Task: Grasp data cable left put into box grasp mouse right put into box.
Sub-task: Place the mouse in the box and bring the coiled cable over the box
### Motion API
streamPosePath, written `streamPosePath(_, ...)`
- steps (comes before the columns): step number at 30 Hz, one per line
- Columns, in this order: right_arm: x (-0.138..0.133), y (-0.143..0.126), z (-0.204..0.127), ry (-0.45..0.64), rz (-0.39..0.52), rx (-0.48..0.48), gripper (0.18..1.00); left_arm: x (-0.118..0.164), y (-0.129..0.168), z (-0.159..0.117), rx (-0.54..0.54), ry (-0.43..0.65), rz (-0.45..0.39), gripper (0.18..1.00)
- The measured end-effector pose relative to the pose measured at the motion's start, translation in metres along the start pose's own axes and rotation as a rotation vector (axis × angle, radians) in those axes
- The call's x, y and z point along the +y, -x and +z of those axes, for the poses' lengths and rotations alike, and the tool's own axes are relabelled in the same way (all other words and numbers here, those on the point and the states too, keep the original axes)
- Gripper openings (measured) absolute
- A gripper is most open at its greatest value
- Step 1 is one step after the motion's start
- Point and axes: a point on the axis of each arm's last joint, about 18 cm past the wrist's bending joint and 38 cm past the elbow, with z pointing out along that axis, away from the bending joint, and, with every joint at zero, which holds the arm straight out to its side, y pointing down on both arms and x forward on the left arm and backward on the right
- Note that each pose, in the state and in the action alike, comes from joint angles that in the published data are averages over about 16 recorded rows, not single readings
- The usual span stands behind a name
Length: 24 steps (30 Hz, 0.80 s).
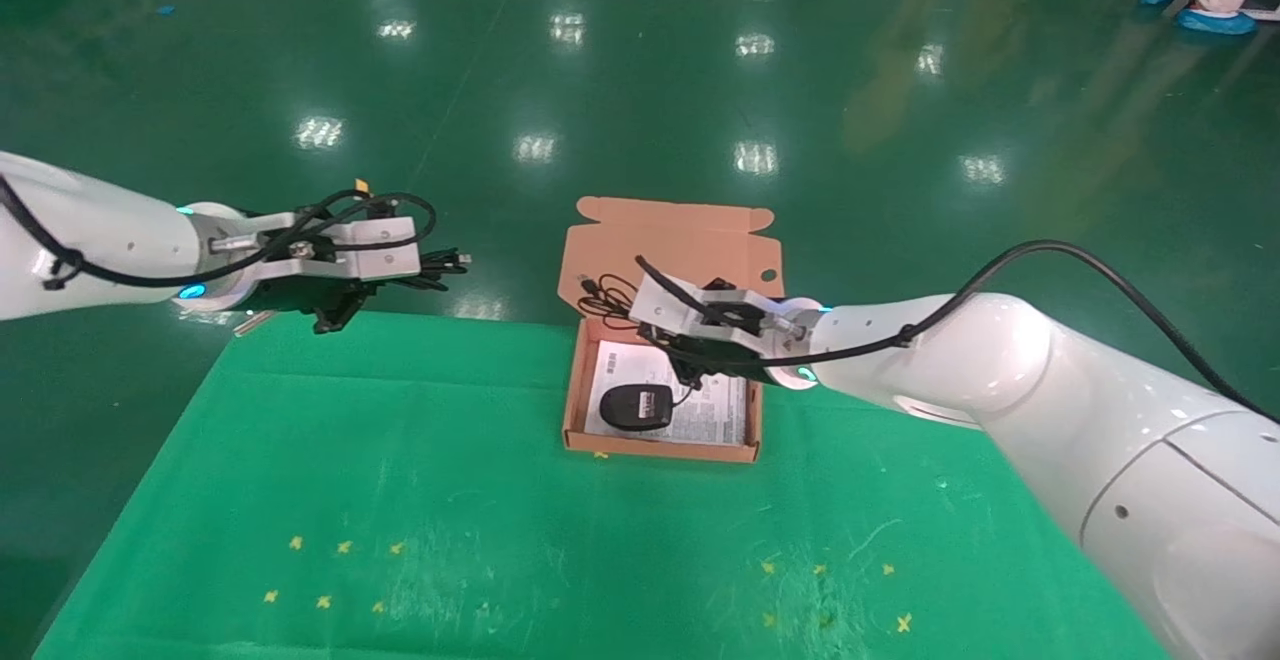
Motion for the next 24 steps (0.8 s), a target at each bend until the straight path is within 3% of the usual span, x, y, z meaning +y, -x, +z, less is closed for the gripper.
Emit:
streamPosePath(15, 0.007, -0.004, -0.008, 0.002, -0.013, 0.005, 0.280, -0.020, -0.011, 0.012, 0.015, -0.050, 0.036, 0.265)
streamPosePath(24, 0.040, -0.037, -0.043, 0.043, -0.011, 0.057, 0.446, -0.072, -0.036, 0.046, 0.029, -0.177, 0.124, 0.265)
